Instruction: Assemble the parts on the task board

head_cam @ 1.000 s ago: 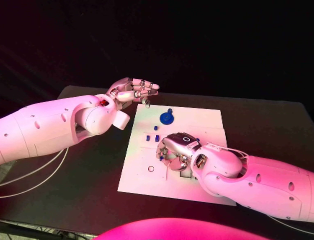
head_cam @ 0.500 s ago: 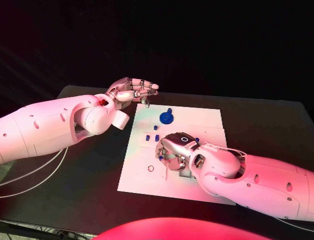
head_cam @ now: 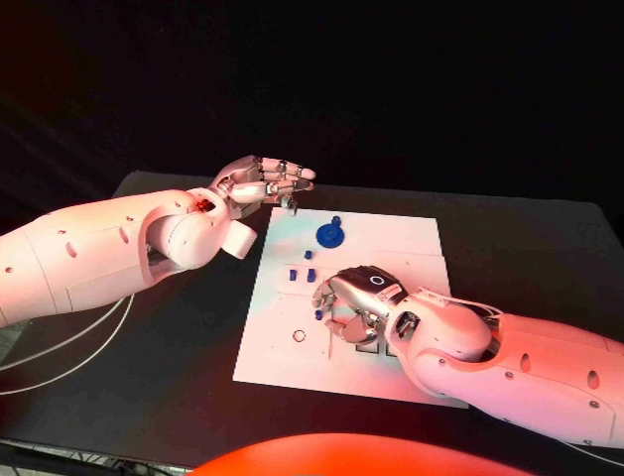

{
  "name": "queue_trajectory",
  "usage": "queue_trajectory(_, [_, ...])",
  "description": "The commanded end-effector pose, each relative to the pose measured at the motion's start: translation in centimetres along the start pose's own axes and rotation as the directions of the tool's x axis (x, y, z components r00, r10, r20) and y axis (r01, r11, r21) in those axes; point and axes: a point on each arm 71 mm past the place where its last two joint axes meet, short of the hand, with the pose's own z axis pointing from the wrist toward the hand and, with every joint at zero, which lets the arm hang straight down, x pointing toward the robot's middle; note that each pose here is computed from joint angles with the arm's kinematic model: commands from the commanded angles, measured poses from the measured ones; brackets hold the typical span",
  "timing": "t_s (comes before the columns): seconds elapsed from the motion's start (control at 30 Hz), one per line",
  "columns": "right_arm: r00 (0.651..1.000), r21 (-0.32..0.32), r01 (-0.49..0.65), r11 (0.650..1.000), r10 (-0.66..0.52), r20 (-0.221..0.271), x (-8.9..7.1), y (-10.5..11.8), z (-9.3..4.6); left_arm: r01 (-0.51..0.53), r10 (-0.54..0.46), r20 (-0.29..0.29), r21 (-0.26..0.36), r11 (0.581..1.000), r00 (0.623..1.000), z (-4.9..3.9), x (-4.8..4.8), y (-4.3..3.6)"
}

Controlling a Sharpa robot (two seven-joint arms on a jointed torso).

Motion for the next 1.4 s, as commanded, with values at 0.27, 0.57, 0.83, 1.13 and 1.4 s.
queue_trajectory(0.27, [0.996,0.027,-0.011,1.000,0.008,0.087,-2.9,-1.2,-2.0,0.005,-0.005,-0.019,0.004,1.000,1.000,0.03,0.11,-0.09])
queue_trajectory(0.57, [0.996,0.131,-0.003,0.991,-0.009,0.086,-6.4,-5.6,-4.1,0.004,-0.004,-0.018,0.003,1.000,1.000,-0.03,-0.01,-0.07])
queue_trajectory(0.83, [1.000,0.195,0.022,0.981,-0.026,0.015,-7.1,-8.5,-5.0,0.005,-0.005,-0.020,0.003,1.000,1.000,-0.01,0.01,-0.05])
queue_trajectory(1.13, [0.999,0.224,0.038,0.974,-0.032,-0.030,-6.8,-9.7,-4.9,0.006,-0.005,-0.022,0.002,1.000,1.000,0.01,0.04,-0.04])
queue_trajectory(1.4, [0.998,0.222,0.036,0.974,-0.025,-0.052,-6.4,-9.8,-4.6,0.005,-0.005,-0.020,0.001,1.000,1.000,-0.03,-0.02,-0.04])
